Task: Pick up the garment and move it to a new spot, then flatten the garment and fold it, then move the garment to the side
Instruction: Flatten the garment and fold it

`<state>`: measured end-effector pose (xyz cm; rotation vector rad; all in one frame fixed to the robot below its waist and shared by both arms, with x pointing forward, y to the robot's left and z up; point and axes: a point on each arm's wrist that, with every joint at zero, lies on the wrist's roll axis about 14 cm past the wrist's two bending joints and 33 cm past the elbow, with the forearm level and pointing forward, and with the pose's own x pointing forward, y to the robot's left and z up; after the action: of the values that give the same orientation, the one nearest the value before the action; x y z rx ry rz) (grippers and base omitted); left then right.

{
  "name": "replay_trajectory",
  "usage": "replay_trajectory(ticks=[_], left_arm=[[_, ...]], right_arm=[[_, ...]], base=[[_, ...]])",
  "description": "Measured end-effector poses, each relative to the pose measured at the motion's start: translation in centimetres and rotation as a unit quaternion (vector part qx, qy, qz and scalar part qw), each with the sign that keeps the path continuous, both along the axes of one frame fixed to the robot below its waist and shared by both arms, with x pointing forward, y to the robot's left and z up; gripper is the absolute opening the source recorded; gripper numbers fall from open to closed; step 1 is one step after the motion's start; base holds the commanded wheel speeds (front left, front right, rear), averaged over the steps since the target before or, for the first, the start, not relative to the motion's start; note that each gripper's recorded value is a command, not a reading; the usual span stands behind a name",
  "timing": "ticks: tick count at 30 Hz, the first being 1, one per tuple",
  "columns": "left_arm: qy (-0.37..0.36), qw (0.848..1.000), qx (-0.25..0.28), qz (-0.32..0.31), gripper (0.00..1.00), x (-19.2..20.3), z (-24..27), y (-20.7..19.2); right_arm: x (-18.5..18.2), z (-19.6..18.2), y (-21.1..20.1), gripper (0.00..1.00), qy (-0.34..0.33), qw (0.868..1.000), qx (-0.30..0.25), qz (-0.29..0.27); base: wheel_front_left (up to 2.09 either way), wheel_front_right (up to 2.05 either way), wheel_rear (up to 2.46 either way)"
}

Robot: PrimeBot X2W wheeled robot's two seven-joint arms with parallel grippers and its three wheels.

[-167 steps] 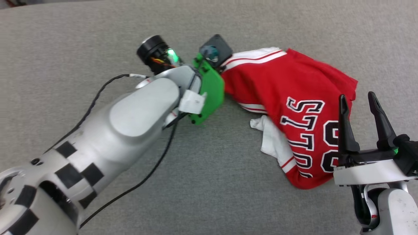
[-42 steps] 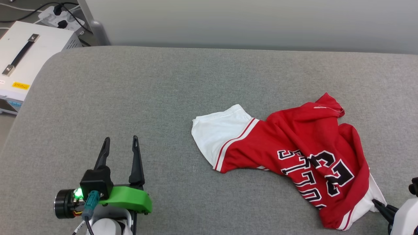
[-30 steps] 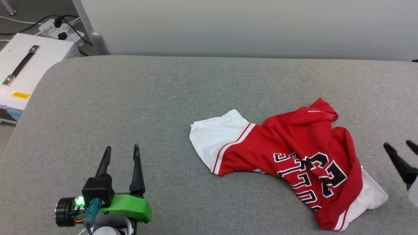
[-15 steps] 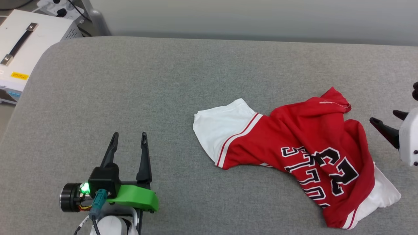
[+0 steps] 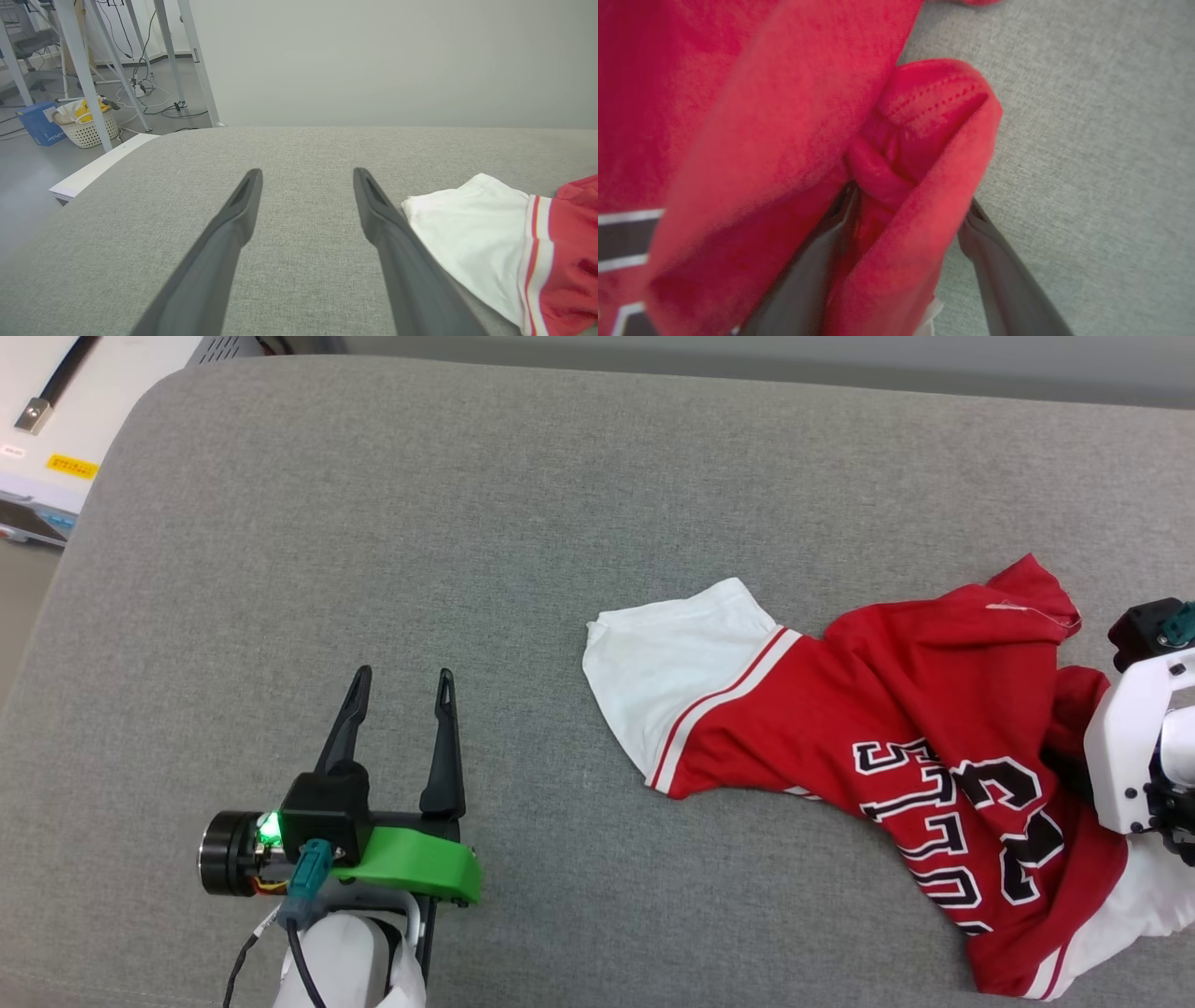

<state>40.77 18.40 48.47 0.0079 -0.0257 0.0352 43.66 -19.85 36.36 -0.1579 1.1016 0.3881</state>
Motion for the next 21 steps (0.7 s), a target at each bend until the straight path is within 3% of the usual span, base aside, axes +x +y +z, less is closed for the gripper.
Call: replay_trajectory(ticks=[3,4,5,12,15,16,21], left_arm=[[0.005,1.0,0.001,0.009,1.0,-0.2,-0.3,0.4],[0.005,1.0,0.001,0.011,1.0,-0.2,-0.3,0.5],[0.004,1.0,0.001,0.012,1.0,-0.3,-0.2,0.6],[-0.009,1.0,-0.001,0.011,1.0,-0.5,0.7,0.5],[-0.017,1.0,-0.003,0.007,1.0,-0.5,1.2,0.2],[-0.016,1.0,-0.005,0.002,1.0,-0.7,1.2,-0.2],[-0.022,1.0,-0.006,-0.008,1.0,-0.6,1.6,-0.9]], right_arm=[[0.1,-0.6,0.5,1.0,-0.004,1.0,0.011,0.003],[0.2,-0.5,0.7,0.65,-0.013,1.0,0.015,0.006],[0.4,-0.2,1.0,0.0,-0.029,0.999,0.019,0.012],[1.9,4.1,3.3,0.0,-0.156,0.984,0.083,0.026],[2.9,7.7,3.1,0.0,-0.227,0.968,0.108,0.023],[3.4,11.1,2.3,0.0,-0.283,0.951,0.123,0.016],[4.3,16.5,1.5,0.0,-0.366,0.921,0.133,0.017]], base=[[0.0,0.0,0.0],[0.0,0.0,0.0],[0.0,0.0,0.0],[0.0,0.0,0.0],[0.0,0.0,0.0],[0.0,0.0,0.0],[0.0,0.0,0.0]])
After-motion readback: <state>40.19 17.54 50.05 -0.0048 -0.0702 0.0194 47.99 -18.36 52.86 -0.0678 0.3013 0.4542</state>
